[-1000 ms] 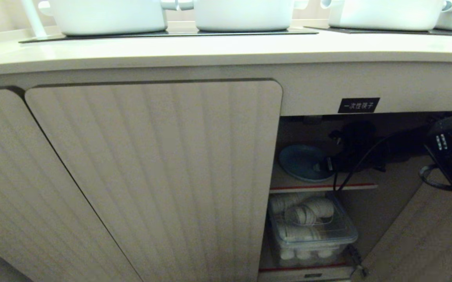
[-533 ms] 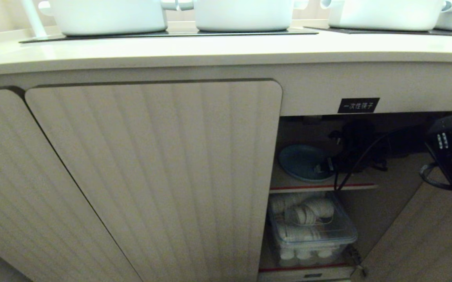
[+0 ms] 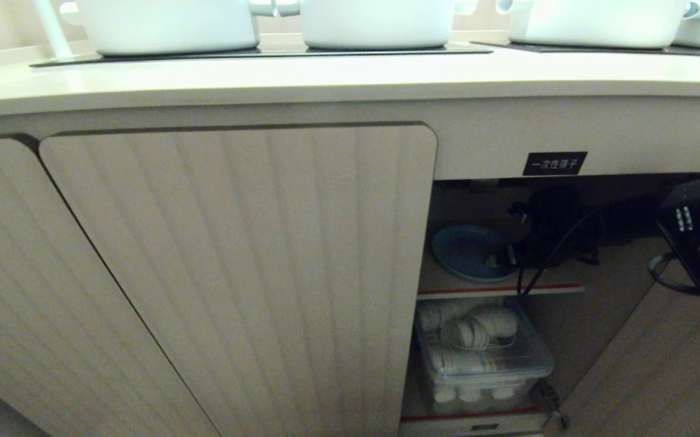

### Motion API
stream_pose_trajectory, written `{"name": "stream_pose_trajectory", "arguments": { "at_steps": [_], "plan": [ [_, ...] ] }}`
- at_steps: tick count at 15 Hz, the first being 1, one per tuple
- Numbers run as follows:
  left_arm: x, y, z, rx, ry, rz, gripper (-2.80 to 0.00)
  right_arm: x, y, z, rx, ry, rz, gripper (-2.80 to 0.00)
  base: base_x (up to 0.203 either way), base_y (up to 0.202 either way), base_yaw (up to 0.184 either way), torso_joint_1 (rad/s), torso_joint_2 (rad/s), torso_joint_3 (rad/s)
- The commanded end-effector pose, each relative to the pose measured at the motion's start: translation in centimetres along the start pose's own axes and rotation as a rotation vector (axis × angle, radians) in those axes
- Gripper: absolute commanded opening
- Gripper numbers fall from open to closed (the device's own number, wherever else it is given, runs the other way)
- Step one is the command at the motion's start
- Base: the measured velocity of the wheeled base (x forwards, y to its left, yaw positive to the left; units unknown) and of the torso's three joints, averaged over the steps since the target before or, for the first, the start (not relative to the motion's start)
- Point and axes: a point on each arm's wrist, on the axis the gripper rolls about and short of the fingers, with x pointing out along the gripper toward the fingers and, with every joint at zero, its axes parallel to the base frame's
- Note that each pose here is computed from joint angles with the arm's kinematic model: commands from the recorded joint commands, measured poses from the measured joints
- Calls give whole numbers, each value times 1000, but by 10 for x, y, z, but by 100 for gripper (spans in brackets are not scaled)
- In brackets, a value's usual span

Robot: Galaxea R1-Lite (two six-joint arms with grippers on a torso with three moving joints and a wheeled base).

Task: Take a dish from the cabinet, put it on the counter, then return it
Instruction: Take the plate from the cabinet

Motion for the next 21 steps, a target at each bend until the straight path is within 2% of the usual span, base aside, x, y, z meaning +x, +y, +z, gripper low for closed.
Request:
{"name": "stream_pose_trajectory", "arguments": {
  "at_steps": [1, 2, 3, 21],
  "plan": [
    [0, 0, 0, 0, 0, 1, -280, 3, 0, -2, -2, 9, 1, 0, 0, 0, 0, 0, 0, 0],
    [0, 0, 0, 0, 0, 1, -280, 3, 0, -2, -3, 9, 1, 0, 0, 0, 0, 0, 0, 0],
    [0, 0, 0, 0, 0, 1, -280, 3, 0, -2, -3, 9, 1, -280, 0, 0, 0, 0, 0, 0],
    [0, 0, 0, 0, 0, 0, -280, 3, 6, -2, -15, 5, 10, -280, 0, 0, 0, 0, 0, 0]
  ]
}}
